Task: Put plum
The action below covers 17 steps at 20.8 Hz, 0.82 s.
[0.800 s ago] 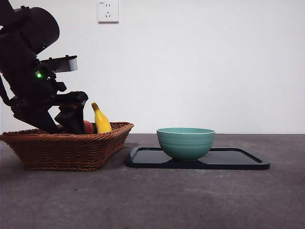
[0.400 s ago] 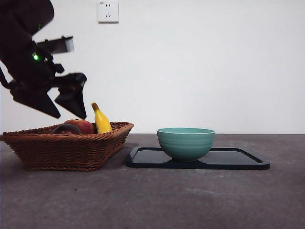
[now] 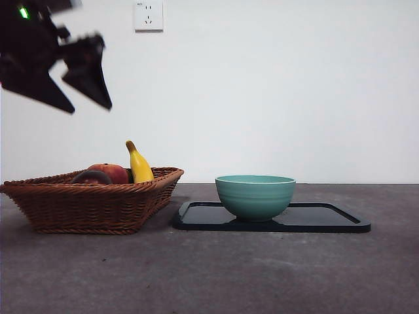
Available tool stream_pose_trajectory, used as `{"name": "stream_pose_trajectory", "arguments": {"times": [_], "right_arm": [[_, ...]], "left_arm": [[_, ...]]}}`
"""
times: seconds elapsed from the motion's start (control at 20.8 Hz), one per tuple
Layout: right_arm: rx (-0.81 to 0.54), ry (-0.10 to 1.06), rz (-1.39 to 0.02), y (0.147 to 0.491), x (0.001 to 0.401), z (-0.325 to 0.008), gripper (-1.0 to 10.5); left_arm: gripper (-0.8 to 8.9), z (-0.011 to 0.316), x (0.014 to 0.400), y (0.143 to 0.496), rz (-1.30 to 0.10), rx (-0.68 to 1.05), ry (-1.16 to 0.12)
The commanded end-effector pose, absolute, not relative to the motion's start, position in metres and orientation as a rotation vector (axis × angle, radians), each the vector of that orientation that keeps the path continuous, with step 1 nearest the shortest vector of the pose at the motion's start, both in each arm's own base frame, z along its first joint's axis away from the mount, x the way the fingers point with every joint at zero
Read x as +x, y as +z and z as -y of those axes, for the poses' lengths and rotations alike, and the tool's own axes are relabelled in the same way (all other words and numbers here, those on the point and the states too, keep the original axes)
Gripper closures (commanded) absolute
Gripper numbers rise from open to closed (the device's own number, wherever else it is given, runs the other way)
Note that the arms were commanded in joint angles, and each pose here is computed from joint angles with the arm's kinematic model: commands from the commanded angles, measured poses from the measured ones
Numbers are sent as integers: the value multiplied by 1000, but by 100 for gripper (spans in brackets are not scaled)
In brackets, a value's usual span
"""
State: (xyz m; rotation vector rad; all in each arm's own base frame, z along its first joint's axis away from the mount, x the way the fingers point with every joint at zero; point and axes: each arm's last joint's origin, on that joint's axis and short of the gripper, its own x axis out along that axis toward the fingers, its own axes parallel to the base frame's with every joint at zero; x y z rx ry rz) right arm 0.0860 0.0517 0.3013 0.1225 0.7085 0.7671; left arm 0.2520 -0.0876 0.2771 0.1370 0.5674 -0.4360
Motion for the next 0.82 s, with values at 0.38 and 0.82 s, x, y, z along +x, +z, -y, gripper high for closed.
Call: {"name": "stream_pose_trajectory", "arguments": {"times": [0.38,0.82], "right_arm": [[130,776,-666,306,88,-53,742],[130,776,-666,306,88,-53,742]], "left_arm": [[431,79,202,320,-499,5,-642],[437,69,159,325,-614,-49,-822]]}}
